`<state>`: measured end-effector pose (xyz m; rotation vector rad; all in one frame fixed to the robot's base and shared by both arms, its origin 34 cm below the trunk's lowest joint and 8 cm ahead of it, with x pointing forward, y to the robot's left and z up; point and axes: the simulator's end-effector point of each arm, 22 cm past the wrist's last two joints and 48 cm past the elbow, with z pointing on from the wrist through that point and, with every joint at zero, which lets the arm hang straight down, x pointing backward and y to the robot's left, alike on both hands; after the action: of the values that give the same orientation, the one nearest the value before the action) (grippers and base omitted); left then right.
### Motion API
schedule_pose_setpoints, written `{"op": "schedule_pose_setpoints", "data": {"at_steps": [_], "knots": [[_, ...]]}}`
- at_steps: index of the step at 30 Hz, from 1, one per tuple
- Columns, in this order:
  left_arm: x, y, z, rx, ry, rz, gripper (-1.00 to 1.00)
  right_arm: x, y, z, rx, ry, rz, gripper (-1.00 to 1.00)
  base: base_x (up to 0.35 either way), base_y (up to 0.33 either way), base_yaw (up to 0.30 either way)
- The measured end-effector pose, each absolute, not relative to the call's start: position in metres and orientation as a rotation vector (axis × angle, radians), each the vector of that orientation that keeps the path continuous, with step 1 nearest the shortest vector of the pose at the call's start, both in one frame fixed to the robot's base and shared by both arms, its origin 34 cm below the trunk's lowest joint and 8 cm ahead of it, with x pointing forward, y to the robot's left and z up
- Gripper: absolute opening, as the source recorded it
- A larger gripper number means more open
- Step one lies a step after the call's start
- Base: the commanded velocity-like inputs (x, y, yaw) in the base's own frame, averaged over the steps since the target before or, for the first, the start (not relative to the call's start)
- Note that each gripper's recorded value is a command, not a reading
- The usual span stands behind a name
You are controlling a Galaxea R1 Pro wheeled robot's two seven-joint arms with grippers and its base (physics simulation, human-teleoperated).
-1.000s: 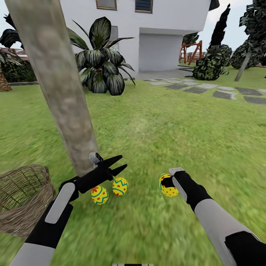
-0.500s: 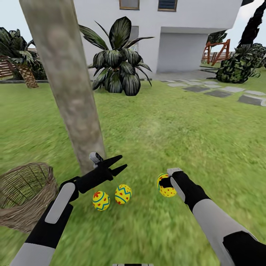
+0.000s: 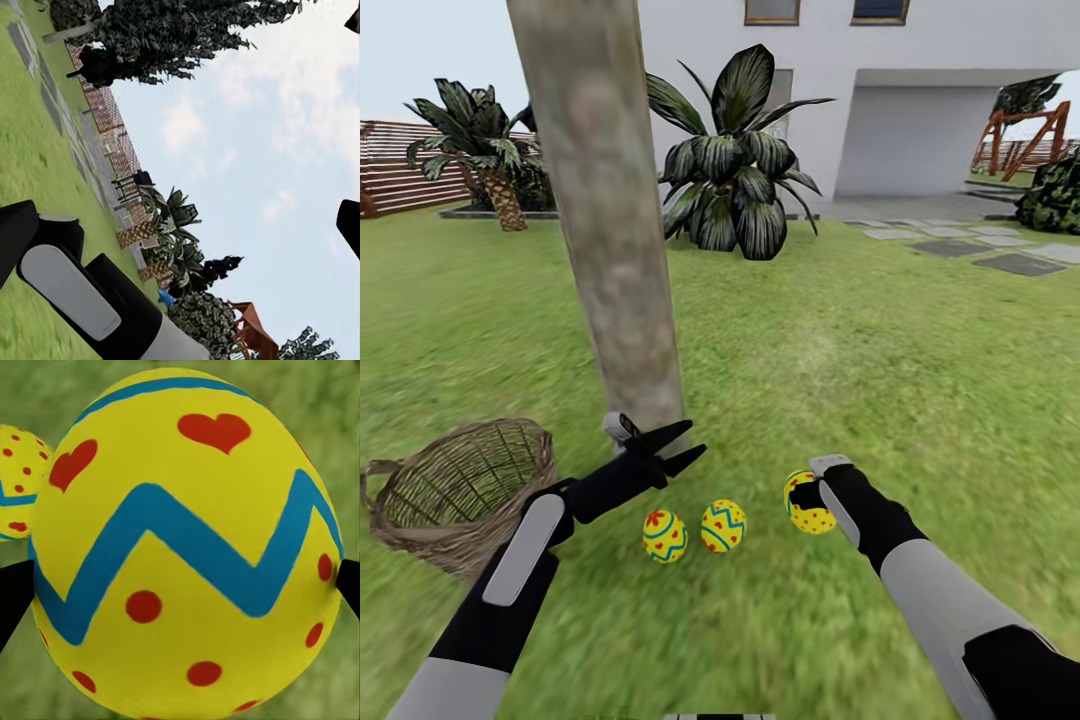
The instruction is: Take the three Easter eggs out of the wicker basket on the lawn in the garden, then place them on the lawn next to a single tree (choose any tree) so that all three eggs are next to the same tree and none are left in the basket.
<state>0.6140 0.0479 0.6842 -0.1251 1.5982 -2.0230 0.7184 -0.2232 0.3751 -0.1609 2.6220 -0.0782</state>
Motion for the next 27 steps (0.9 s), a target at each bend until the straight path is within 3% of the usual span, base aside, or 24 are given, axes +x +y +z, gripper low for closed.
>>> {"op": "schedule_pose_setpoints", "data": {"at_steps": [8,12,18,27], "knots": [[0.613,0.043,0.687,-0.126,1.587,-2.037,1.00,0.718,-0.223,0.375,-0.161,2.622,-0.077,-1.00,0.128,-0.293,0.283],[0.613,0.043,0.687,-0.125,1.586,-2.038,1.00,0.723,-0.222,0.378,-0.157,2.600,-0.069,-1.00,0.169,-0.272,0.045],[0.611,0.043,0.685,-0.131,1.587,-2.042,1.00,0.733,-0.203,0.369,-0.299,2.446,-0.102,-1.00,0.018,-0.025,0.001],[0.613,0.041,0.676,-0.137,1.587,-2.066,1.00,0.725,-0.224,0.320,-0.251,2.348,-0.121,-1.00,0.000,0.000,0.000]]}}
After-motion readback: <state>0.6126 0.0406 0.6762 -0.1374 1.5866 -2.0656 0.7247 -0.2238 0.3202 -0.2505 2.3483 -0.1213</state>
